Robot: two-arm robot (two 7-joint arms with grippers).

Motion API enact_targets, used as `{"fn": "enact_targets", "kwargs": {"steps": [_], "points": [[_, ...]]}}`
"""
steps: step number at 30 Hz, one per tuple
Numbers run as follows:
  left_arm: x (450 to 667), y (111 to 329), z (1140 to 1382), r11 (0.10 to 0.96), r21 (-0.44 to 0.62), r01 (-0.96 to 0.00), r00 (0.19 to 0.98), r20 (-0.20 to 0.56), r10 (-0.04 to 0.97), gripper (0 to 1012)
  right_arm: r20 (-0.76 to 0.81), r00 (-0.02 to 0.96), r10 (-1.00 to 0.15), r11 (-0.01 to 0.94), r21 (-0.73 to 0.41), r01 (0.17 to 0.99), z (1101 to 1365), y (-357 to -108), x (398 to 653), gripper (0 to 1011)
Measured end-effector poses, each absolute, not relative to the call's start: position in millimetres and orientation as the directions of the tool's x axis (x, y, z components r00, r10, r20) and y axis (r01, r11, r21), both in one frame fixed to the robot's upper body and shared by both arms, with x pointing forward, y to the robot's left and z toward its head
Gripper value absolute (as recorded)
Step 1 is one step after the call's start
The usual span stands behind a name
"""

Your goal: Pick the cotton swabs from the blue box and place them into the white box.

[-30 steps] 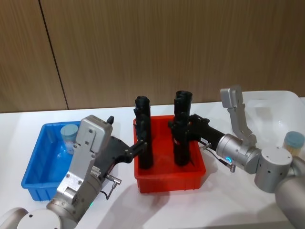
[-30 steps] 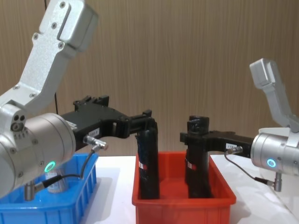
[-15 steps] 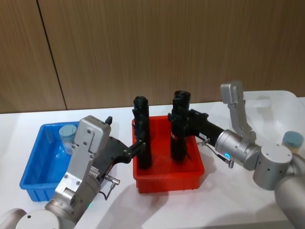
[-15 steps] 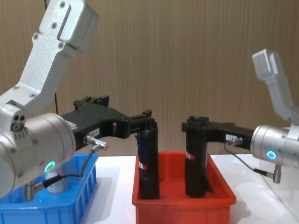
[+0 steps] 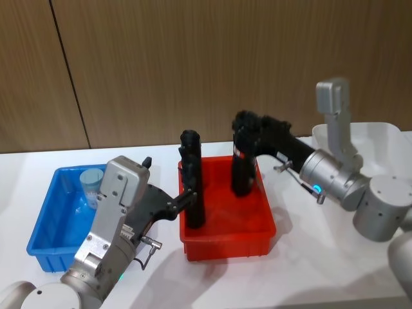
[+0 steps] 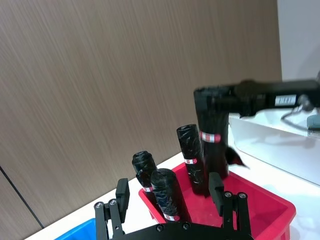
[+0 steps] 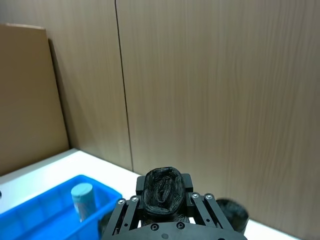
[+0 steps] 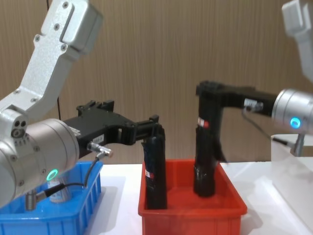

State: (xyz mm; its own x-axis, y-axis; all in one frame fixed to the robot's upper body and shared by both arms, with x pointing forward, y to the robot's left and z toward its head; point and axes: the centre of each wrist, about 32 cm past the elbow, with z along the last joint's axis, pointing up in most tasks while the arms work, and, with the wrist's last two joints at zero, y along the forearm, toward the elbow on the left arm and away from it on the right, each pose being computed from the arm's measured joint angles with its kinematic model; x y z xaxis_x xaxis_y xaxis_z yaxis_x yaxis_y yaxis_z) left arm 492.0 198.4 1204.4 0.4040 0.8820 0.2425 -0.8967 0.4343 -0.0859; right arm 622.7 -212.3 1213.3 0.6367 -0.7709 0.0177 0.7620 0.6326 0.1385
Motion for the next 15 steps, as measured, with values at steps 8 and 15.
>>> {"fn": "enact_targets", "kwargs": {"steps": [8,15], "points": [[492.0,198.4,1204.4,0.434,-0.086,-0.897,0.404,0.242,0.882,1003,0.063,0.583,-0.810,0.583,0.193,0.789,1244.4,-222.9,609.1,366],[492.0,198.4,1204.4,0.434,-0.086,-0.897,0.404,0.243,0.882,1003,0.101,0.512,-0.853,0.521,0.218,0.825,1263.9,-236.9,600.7,363]]}}
